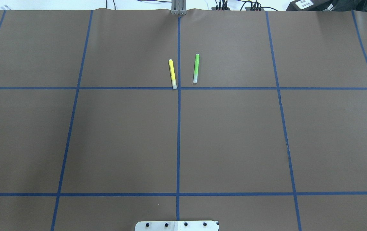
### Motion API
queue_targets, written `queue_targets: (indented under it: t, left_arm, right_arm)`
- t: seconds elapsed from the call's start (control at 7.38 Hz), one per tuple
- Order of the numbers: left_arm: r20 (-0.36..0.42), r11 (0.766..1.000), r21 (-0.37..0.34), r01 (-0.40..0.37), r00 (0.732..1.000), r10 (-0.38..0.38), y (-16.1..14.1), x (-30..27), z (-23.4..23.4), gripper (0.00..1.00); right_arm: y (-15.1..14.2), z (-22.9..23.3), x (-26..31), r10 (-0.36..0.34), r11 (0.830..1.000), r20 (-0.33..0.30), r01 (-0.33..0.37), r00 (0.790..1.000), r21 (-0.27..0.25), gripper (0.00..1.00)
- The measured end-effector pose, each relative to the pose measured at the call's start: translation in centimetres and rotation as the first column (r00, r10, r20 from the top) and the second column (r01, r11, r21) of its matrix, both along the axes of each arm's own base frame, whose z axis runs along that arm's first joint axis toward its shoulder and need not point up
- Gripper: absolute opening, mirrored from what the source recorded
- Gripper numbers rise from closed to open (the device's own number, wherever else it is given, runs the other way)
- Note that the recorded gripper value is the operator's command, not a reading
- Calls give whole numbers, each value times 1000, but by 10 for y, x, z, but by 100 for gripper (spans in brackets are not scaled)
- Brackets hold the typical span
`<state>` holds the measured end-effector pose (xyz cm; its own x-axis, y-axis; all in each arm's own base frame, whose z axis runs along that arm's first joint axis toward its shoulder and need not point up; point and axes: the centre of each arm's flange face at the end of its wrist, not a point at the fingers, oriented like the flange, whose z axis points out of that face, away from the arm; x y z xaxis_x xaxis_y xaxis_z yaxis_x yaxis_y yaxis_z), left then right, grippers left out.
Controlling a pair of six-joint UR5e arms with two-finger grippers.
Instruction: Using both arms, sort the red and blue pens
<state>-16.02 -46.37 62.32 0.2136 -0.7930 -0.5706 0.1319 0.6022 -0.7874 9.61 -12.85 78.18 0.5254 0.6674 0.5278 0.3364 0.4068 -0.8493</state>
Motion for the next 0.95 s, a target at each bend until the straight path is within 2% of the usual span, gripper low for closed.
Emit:
queue_targets:
  t: [0.27, 0.41, 0.68, 0.81, 0.95]
  left_arm:
    - [0, 1000, 3, 1, 1000, -1, 0, 0, -1, 100]
    - [0, 1000, 6, 1, 1000, -1, -1, 0, -2, 100]
    - [1, 1000, 10, 1, 1000, -1, -2, 0, -4, 100]
    - [1, 1000, 10, 1, 1000, -1, -3, 0, -5, 100]
    - [2, 1000, 13, -1, 1000, 1, -4, 0, -6, 100]
  right_arm:
    - [4, -2, 1, 13, 999, 6, -13, 1000, -36, 55]
    - [3, -2, 1, 15, 999, 6, -14, 1000, -38, 99]
    - [-4, -4, 3, 15, 999, 1, -15, 1000, -29, 100]
    - [-15, -6, 5, 15, 1000, -6, -16, 1000, -9, 100]
    - [-30, -7, 8, 17, 999, -18, -16, 1000, 34, 100]
